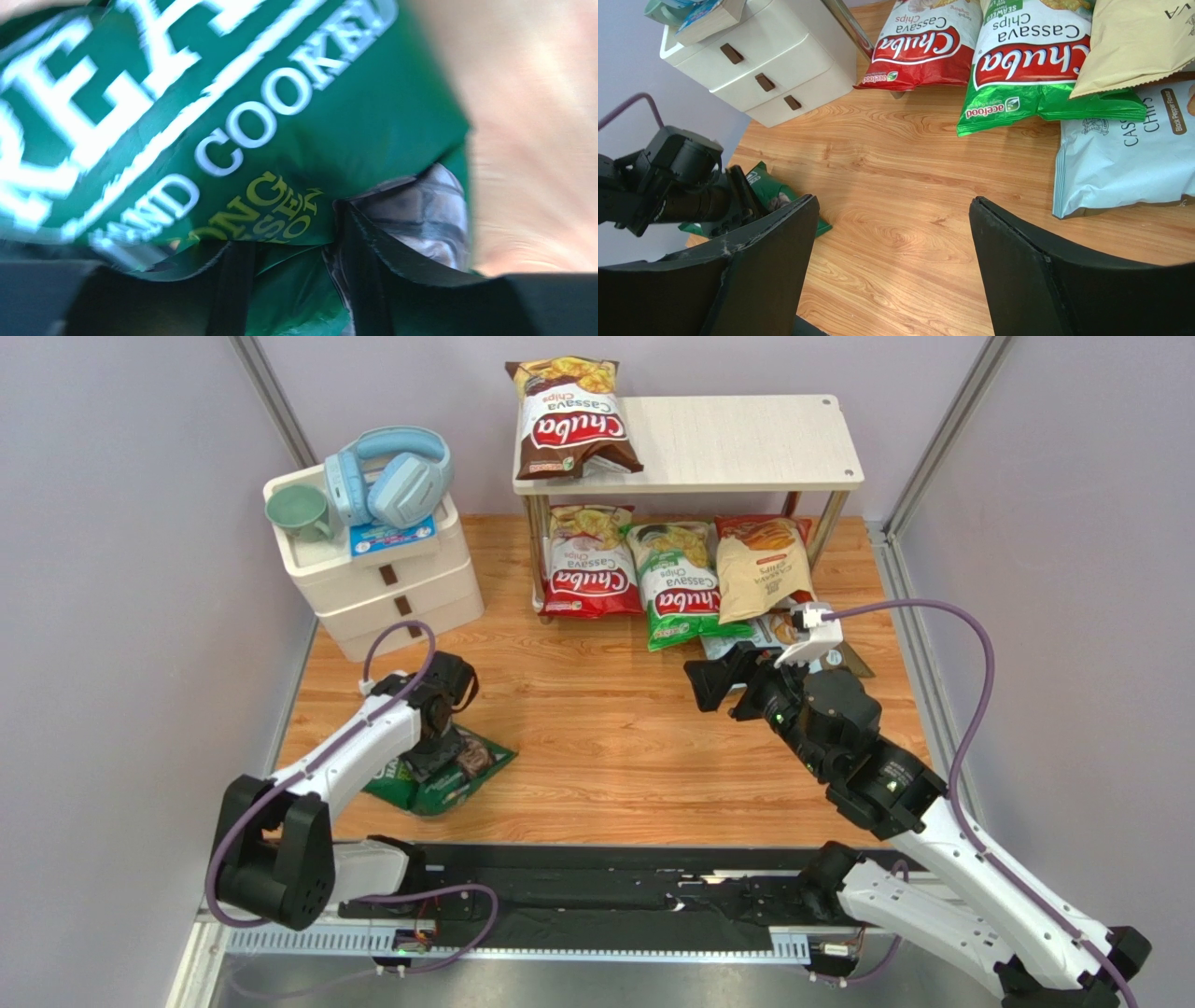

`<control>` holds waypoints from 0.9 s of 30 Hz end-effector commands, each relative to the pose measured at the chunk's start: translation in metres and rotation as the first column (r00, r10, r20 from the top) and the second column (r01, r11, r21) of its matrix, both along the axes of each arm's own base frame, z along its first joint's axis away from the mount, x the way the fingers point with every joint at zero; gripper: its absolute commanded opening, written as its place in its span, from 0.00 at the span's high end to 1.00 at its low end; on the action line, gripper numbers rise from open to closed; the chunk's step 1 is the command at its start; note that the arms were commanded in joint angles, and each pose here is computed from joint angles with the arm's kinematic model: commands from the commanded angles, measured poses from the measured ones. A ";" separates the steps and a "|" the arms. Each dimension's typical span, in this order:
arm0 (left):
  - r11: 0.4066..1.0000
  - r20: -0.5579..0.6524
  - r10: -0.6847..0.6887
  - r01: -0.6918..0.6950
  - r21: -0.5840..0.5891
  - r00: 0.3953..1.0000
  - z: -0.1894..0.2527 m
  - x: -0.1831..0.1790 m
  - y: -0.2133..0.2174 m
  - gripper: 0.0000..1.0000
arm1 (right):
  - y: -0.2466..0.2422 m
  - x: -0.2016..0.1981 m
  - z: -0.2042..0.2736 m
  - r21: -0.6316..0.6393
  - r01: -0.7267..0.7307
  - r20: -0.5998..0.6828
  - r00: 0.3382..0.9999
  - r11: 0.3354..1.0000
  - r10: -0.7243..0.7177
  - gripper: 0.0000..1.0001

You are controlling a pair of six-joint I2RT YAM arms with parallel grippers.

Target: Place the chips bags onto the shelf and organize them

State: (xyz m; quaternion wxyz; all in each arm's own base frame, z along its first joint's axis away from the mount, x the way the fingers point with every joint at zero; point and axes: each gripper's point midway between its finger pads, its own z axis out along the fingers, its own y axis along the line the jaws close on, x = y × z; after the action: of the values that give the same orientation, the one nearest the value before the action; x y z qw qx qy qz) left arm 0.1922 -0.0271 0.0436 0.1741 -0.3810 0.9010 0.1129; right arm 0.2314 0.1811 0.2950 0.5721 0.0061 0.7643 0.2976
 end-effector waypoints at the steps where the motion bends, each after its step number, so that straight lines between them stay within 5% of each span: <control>1: 0.973 0.045 -0.146 0.151 -0.171 0.988 -0.020 0.037 -0.043 0.50 | -0.005 0.002 0.001 -0.001 0.022 0.010 1.000 1.000 -0.022 0.15; 18: 0.828 0.227 -0.502 0.540 -0.151 0.834 0.029 0.095 -0.161 0.47 | -0.018 -0.001 -0.008 -0.029 0.068 -0.011 0.998 0.997 -0.069 0.16; 27: 0.808 0.398 -0.557 0.587 0.056 0.729 0.169 0.072 -0.100 0.34 | -0.014 0.001 -0.020 -0.040 0.062 -0.039 0.997 0.997 -0.064 0.17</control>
State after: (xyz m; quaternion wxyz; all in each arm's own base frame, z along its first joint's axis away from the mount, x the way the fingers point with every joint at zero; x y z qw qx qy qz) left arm 0.2793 -0.1639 0.1428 0.2989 -0.1228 0.9441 -0.0644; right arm 0.2277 0.1653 0.2810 0.5675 0.0200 0.7779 0.2690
